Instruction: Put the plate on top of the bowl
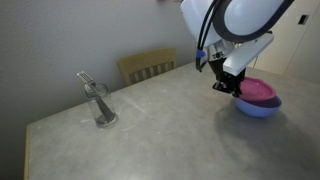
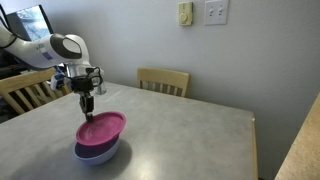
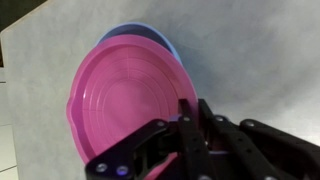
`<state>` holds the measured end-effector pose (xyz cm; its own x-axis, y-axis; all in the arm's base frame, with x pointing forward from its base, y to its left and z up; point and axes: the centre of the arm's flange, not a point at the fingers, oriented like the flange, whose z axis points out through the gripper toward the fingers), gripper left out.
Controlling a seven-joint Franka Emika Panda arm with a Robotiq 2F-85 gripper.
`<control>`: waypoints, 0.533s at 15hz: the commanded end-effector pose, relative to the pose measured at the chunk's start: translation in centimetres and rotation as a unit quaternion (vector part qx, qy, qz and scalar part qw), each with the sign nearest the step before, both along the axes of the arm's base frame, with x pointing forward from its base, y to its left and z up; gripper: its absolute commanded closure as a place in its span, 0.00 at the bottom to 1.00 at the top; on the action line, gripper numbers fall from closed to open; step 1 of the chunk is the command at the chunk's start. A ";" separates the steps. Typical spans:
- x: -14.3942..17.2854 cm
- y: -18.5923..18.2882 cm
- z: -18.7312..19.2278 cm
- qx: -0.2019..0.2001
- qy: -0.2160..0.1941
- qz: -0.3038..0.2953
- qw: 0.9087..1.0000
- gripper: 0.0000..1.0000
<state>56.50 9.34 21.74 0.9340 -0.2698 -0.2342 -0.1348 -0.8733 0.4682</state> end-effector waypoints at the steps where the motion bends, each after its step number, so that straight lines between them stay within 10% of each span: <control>1: -2.0 -0.5 0.5 0.015 -0.006 -0.009 1.000 0.97; 8: -3.9 -0.8 -0.9 0.033 0.004 -0.029 0.999 0.97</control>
